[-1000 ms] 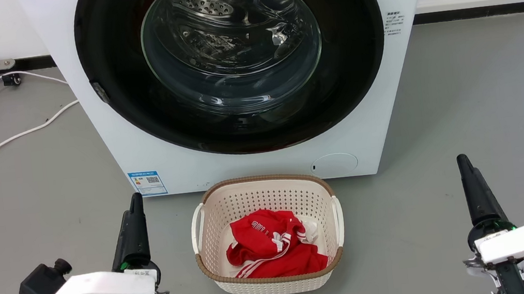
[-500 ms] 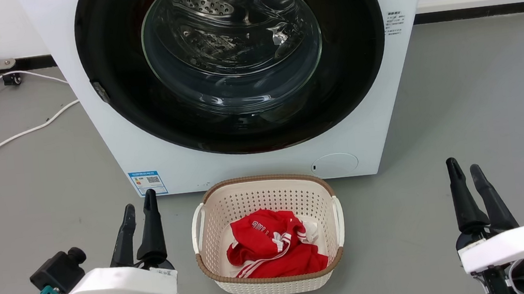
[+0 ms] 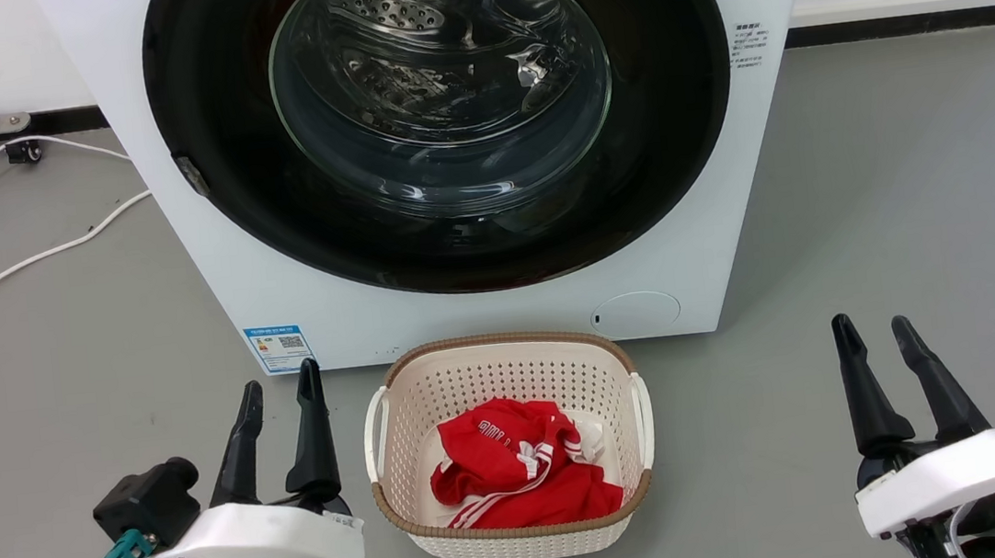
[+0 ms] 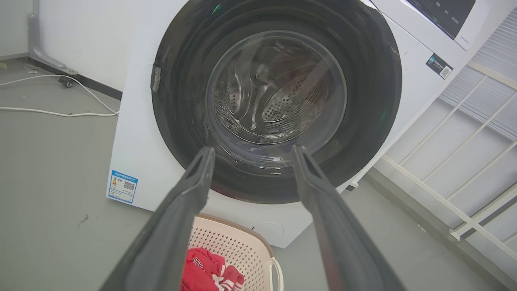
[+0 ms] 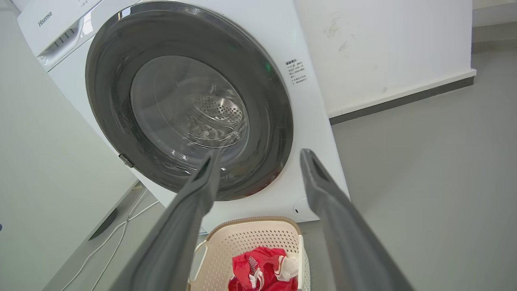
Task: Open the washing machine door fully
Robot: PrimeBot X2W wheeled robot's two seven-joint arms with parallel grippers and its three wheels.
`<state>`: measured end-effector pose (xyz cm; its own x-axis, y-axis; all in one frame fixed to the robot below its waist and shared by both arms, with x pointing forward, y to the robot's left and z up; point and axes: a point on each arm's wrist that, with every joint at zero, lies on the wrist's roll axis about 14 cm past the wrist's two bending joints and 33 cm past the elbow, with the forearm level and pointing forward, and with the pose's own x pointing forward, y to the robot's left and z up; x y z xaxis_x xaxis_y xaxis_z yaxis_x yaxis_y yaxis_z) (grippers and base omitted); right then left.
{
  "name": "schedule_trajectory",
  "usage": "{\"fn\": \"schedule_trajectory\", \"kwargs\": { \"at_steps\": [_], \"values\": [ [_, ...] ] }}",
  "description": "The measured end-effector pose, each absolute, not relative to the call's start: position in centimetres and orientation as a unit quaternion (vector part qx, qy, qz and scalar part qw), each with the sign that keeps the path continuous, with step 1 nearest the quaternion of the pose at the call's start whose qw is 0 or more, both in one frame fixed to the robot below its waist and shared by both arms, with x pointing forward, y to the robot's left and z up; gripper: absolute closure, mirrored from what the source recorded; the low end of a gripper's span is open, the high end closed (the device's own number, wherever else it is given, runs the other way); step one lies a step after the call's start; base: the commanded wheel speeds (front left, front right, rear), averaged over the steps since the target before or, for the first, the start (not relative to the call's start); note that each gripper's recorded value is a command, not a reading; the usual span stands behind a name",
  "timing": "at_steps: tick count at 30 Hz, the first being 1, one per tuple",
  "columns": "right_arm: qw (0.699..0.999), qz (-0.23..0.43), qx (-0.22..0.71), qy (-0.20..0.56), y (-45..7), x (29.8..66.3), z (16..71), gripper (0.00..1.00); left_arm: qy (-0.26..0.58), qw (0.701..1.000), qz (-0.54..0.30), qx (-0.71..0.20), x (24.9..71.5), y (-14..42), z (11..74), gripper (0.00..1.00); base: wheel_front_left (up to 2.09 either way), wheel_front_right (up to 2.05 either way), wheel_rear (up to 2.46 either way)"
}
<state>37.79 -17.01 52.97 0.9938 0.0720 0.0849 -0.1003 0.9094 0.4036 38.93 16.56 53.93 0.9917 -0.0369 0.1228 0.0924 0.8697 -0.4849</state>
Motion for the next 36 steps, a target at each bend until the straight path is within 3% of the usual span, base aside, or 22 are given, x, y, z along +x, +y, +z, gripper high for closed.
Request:
{"fn": "schedule_trajectory", "kwargs": {
  "at_steps": [36],
  "values": [
    [0.997,0.052,0.040,-0.047,-16.9,37.4,54.0,0.00,-0.091,0.993,-0.053,-0.048,39.1,15.1,55.0,0.00,0.00,0.00,0.00]
  ]
}}
